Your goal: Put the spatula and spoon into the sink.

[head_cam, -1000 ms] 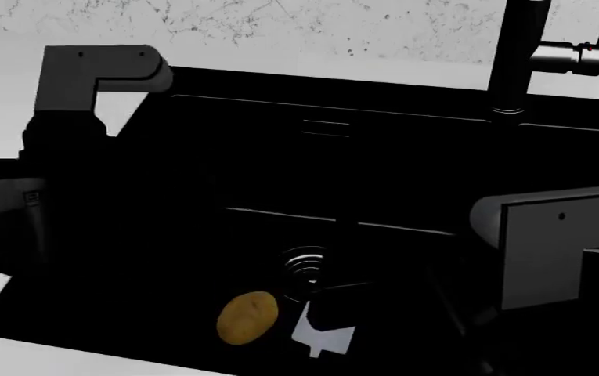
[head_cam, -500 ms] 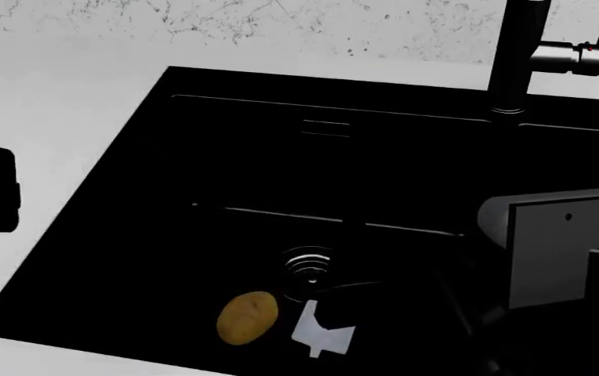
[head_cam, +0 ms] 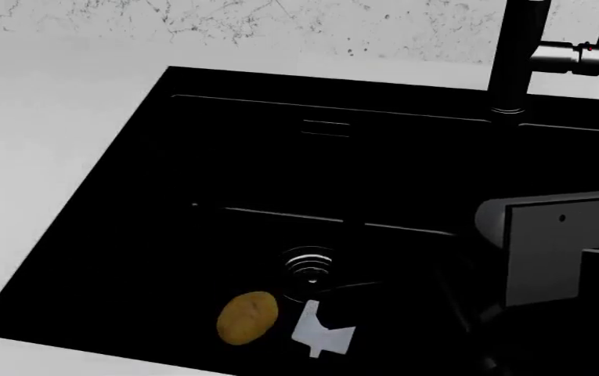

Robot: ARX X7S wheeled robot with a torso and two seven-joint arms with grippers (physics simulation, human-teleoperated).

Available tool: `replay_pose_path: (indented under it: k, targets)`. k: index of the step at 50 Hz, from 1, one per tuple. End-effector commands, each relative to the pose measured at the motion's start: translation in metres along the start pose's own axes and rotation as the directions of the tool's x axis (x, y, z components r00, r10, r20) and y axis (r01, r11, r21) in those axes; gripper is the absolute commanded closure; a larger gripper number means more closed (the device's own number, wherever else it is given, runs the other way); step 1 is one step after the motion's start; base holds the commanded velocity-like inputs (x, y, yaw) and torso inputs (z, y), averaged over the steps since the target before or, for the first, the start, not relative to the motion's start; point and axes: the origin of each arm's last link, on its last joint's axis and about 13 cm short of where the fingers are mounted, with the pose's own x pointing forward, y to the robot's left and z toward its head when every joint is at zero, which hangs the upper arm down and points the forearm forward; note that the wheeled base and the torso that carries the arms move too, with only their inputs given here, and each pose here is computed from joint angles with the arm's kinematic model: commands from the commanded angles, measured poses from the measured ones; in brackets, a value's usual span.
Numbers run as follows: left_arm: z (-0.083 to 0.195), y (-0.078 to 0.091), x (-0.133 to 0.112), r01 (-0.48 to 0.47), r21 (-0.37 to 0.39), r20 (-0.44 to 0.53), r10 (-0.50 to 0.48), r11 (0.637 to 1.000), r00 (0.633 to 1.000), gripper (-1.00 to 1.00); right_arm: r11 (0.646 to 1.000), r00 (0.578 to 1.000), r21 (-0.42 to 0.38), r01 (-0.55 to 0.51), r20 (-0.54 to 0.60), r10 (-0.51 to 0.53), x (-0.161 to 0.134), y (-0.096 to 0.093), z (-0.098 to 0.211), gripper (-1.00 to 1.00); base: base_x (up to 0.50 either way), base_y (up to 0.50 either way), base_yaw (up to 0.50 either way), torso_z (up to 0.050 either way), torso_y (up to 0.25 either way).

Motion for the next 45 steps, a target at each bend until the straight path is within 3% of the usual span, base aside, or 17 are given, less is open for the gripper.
replay_pose_path:
  k: [1,13,30,45]
  targets:
    - [0.007,0.009,0.012,-0.029,-0.076,-0.037,0.026,0.997,0.999,-1.0,1.0,1.0,0.018,0.0,0.013,0.0,0.002,-0.002,-0.001,-1.0,0.0,0.0,0.0,0.0,0.0]
    - [0.004,0.0,0.037,-0.035,-0.14,-0.17,0.01,0.99,0.985,-1.0,1.0,1.0,0.024,-0.003,0.012,0.003,0.002,-0.003,-0.002,-1.0,0.0,0.0,0.0,0.0,0.0]
    - [0.004,0.007,0.057,-0.138,-0.201,-0.215,0.094,0.97,0.972,-1.0,1.0,1.0,0.024,-0.008,0.012,0.008,0.001,-0.002,-0.002,-1.0,0.0,0.0,0.0,0.0,0.0]
    - [0.003,0.008,0.068,-0.137,-0.27,-0.239,0.071,0.953,0.968,-1.0,0.999,1.0,0.033,-0.012,0.007,0.012,0.003,-0.003,-0.005,-1.0,0.0,0.0,0.0,0.0,0.0]
